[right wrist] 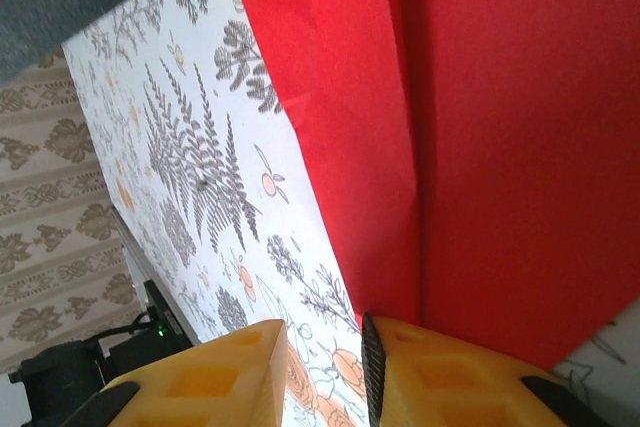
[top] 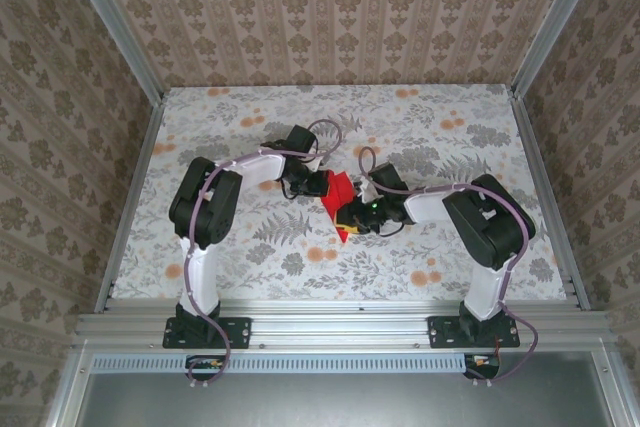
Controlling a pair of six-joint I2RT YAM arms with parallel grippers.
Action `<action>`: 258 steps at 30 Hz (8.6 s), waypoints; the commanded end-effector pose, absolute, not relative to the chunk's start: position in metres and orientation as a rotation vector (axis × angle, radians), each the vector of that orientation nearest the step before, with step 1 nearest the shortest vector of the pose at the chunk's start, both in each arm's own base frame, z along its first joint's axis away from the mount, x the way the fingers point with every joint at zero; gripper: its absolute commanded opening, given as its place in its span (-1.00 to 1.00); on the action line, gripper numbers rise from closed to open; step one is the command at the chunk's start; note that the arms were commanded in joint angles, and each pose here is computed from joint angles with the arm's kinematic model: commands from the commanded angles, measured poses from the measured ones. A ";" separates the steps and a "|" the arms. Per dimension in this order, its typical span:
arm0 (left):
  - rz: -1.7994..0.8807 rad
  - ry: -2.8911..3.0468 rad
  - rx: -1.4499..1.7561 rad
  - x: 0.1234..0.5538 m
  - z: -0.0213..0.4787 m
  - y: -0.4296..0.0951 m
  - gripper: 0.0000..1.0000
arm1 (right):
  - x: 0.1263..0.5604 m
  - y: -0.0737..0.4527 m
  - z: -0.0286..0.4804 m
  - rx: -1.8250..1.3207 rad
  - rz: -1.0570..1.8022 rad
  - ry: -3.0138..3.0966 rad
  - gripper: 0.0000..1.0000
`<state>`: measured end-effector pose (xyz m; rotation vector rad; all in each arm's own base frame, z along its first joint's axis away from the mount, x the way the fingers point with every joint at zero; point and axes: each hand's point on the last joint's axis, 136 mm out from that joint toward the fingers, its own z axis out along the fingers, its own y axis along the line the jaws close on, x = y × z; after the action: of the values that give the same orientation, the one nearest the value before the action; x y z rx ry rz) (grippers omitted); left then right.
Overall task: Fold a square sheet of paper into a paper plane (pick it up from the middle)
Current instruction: Fourth fold the wing at the center of the table.
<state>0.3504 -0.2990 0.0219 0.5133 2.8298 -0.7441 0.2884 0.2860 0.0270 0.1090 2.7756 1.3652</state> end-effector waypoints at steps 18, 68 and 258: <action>-0.620 2.947 0.527 0.339 -0.013 -0.277 -0.96 | 0.243 0.279 0.012 -0.015 1.256 2.921 -0.41; -0.669 2.765 0.547 0.366 0.089 -0.292 -0.40 | 0.215 0.250 -0.027 -0.210 0.720 3.155 -0.42; -0.695 3.063 0.596 0.285 -0.047 -0.268 -0.84 | 0.268 0.307 0.036 -0.109 1.147 2.886 -0.51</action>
<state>0.3104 -0.3115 0.0175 0.6215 2.8354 -0.9545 0.2650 0.2962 0.0267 -0.0869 2.9050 1.0969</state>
